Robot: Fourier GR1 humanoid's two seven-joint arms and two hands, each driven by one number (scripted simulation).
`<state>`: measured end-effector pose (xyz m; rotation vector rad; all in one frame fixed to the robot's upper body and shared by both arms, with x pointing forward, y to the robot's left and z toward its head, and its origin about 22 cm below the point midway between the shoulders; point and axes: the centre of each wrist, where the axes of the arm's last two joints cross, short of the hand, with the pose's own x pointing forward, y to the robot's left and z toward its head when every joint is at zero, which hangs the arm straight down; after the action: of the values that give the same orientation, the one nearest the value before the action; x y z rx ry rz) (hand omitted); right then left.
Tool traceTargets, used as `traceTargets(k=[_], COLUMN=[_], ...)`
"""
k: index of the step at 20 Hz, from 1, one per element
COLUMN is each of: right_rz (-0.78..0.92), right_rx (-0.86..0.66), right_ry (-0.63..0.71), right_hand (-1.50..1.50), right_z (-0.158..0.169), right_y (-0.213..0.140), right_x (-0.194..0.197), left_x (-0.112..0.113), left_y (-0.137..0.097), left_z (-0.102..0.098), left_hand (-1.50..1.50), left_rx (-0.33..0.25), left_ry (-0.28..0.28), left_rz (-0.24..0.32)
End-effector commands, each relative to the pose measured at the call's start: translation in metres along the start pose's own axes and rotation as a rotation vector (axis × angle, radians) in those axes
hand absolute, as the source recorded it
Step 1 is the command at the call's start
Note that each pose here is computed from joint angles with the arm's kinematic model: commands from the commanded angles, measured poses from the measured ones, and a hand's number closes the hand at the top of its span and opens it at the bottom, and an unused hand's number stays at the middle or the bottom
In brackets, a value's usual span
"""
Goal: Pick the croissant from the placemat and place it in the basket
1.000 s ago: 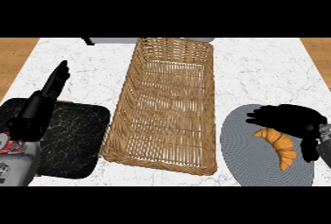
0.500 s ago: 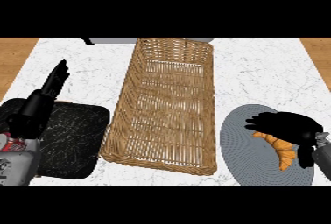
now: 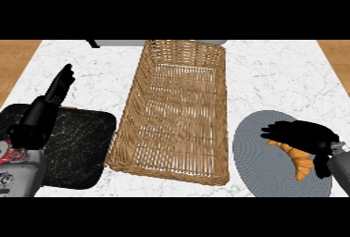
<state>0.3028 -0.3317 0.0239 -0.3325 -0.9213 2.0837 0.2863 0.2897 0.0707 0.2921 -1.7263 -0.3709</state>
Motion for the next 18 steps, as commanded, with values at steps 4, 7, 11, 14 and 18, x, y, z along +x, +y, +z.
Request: traceTargets(k=[4,7,11,14,18], right_rz=[-0.008,-0.001,-0.074,-0.046,0.018], right_rx=[0.024,0.023,0.039,0.025,0.001], right_ry=[0.007,0.021,0.006,-0.032,-0.045], right_hand=[-1.5,-1.5,1.5,1.5,1.5], right_z=[-0.012,-0.014,-0.015,-0.039,-0.041], right_y=[0.034,0.017,0.03,0.033,0.024], right_x=[-0.023,-0.019,-0.016,-0.019,-0.01], left_x=[-0.005,-0.005,0.006,-0.008,0.014], left_y=[0.005,0.014,0.002,0.008,0.018], left_z=[0.003,0.001,0.004,-0.003,-0.002], left_hand=[0.0,0.0,0.0,0.0,0.0], left_rx=[-0.011,0.009,0.002,0.011,-0.017], left_ry=[0.003,0.001,-0.003,0.0,-0.008], left_rz=[0.0,0.012,0.011,0.003,-0.008])
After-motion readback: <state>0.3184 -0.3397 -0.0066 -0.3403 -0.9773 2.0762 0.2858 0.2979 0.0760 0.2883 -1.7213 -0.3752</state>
